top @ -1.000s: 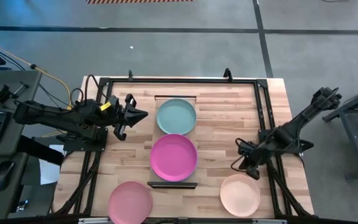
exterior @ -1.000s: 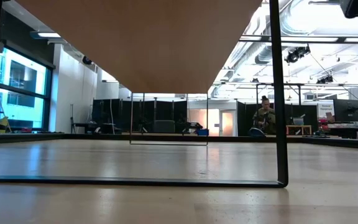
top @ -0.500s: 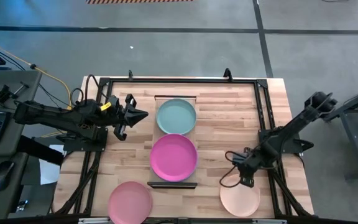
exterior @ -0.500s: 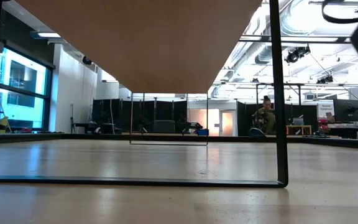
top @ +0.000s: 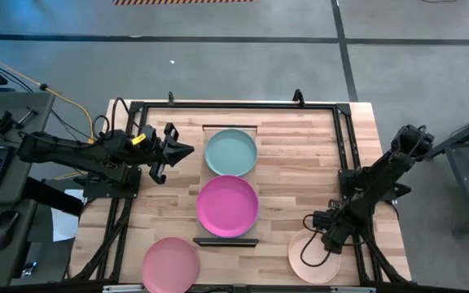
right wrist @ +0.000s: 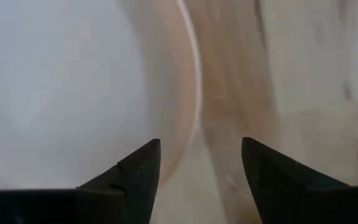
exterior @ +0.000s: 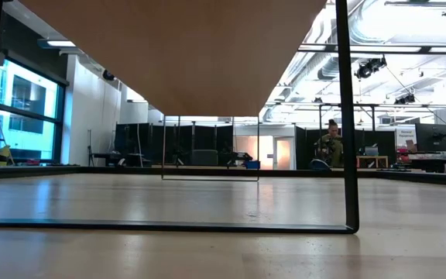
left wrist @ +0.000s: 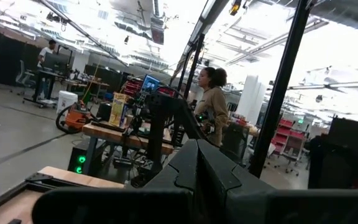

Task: Place and stack plates onto a shelf
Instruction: Stack the light brown plate on top of the blue plate on the shelf

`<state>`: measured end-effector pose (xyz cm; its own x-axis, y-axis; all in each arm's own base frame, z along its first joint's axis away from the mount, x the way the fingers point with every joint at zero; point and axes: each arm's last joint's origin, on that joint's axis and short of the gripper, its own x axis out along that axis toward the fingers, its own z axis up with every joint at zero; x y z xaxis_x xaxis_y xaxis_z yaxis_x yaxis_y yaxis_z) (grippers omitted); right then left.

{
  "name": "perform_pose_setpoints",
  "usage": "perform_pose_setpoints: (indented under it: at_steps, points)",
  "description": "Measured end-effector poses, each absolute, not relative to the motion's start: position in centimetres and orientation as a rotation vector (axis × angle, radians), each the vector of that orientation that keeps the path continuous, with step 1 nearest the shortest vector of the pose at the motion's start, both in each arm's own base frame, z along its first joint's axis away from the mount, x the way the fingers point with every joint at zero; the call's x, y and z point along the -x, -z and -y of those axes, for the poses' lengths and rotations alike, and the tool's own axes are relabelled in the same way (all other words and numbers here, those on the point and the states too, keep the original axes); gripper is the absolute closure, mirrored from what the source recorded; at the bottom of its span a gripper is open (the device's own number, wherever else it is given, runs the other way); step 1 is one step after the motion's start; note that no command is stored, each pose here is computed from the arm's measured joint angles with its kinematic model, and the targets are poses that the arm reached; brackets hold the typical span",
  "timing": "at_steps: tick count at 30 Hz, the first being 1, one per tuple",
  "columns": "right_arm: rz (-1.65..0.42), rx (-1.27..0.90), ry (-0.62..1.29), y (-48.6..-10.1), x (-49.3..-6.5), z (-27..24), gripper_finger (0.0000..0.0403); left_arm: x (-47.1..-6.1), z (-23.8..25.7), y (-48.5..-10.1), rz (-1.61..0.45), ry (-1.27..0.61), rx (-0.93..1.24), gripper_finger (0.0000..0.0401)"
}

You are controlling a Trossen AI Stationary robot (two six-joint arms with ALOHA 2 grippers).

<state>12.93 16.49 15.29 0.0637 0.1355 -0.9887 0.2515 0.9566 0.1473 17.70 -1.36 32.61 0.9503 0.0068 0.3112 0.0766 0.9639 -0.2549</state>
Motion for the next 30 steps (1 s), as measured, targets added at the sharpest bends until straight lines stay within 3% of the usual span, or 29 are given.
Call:
perform_pose_setpoints:
  at_steps: [6,12,15,19,30]
  points:
    - [-1.479,-0.395,0.076,-14.6,-13.3,-17.8,0.0225,-17.7,1.4,-32.6,0.316,0.034,0.252,0.0401]
    - [-1.508,-0.408,0.184,-13.1,-13.4,-18.2,0.0261,-17.7,1.4,-32.6,0.316,0.033,0.252,0.0401]
    - [-1.502,-0.437,0.242,-13.0,-13.5,-18.1,0.0302,-17.7,1.4,-32.6,0.316,0.034,0.252,0.0401]
    - [-1.498,-0.474,0.292,-13.3,-13.4,-17.8,0.0388,-17.7,1.4,-32.6,0.316,0.034,0.251,0.0401]
    - [-1.379,-0.609,0.22,-18.4,-12.6,-14.7,0.0403,-16.5,1.2,-33.8,0.427,0.039,0.261,0.0401]
